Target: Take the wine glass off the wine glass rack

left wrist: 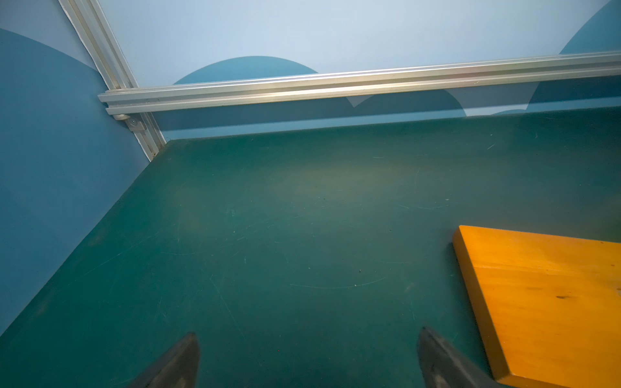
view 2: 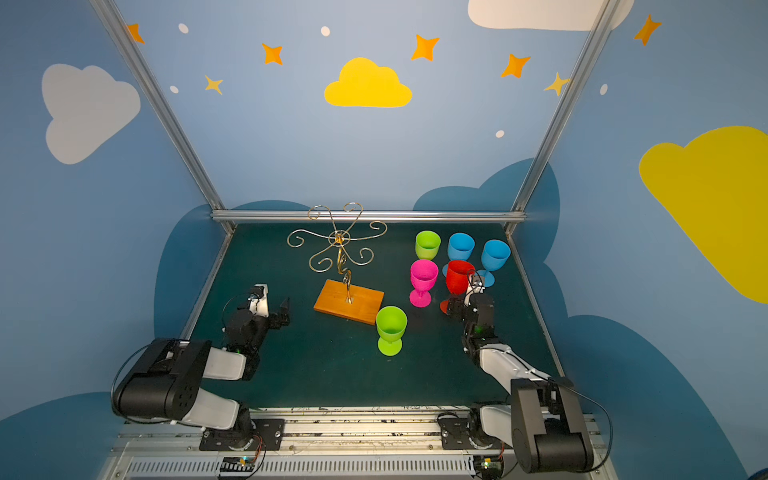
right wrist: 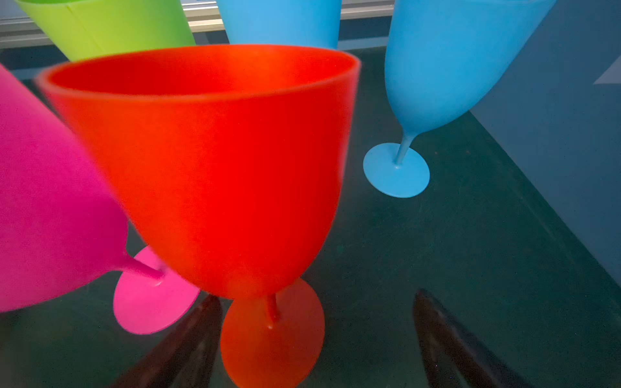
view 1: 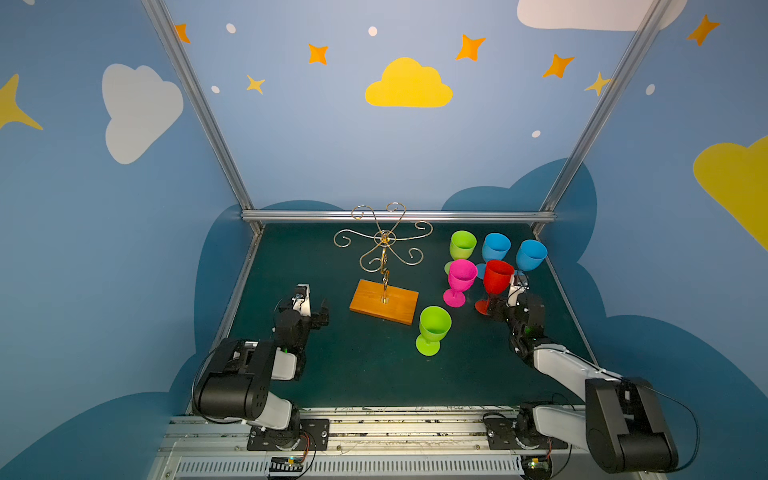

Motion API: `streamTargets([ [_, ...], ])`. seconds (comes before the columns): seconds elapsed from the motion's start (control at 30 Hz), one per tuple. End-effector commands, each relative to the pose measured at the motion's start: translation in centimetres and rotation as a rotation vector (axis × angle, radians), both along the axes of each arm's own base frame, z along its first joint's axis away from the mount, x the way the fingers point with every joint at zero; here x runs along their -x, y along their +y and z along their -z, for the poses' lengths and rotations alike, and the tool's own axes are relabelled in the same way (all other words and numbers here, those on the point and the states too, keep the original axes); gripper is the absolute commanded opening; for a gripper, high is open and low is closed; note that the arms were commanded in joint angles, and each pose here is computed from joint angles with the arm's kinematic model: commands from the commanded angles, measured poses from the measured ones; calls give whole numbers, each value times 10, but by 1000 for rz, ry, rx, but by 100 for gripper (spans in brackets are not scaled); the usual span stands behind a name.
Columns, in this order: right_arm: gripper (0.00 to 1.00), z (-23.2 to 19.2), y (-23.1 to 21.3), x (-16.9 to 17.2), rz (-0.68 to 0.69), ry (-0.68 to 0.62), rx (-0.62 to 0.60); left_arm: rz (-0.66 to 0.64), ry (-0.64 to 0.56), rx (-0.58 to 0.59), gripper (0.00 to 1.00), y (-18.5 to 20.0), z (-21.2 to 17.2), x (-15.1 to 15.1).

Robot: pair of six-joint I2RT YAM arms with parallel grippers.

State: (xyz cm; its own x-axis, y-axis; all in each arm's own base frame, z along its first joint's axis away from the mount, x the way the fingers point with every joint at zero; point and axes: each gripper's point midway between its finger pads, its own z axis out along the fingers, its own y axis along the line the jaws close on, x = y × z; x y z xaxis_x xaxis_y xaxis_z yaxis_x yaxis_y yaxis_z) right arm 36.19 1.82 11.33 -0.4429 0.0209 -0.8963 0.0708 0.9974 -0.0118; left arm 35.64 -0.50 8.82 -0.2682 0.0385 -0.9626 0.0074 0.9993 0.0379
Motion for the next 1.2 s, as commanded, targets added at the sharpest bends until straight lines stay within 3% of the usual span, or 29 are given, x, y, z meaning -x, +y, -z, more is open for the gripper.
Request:
streamTargets([
  [0.0, 88, -5, 6, -6, -7, 16, 67, 1, -28, -9, 99, -1, -9, -5],
  [0.6, 86, -2, 10, -3, 4, -54, 128, 0, -20, -8, 99, 0, -8, -6],
  [0.77, 89, -2, -4, -9, 109, -25, 138, 0, -19, -8, 99, 0, -8, -6],
  [0.9, 93, -1, 6, -1, 32, -73, 130, -5, -19, -8, 99, 0, -8, -6],
  [1.17, 94, 1, 0, 1, 39, -90, 90, -5, -18, -8, 99, 0, -8, -6],
])
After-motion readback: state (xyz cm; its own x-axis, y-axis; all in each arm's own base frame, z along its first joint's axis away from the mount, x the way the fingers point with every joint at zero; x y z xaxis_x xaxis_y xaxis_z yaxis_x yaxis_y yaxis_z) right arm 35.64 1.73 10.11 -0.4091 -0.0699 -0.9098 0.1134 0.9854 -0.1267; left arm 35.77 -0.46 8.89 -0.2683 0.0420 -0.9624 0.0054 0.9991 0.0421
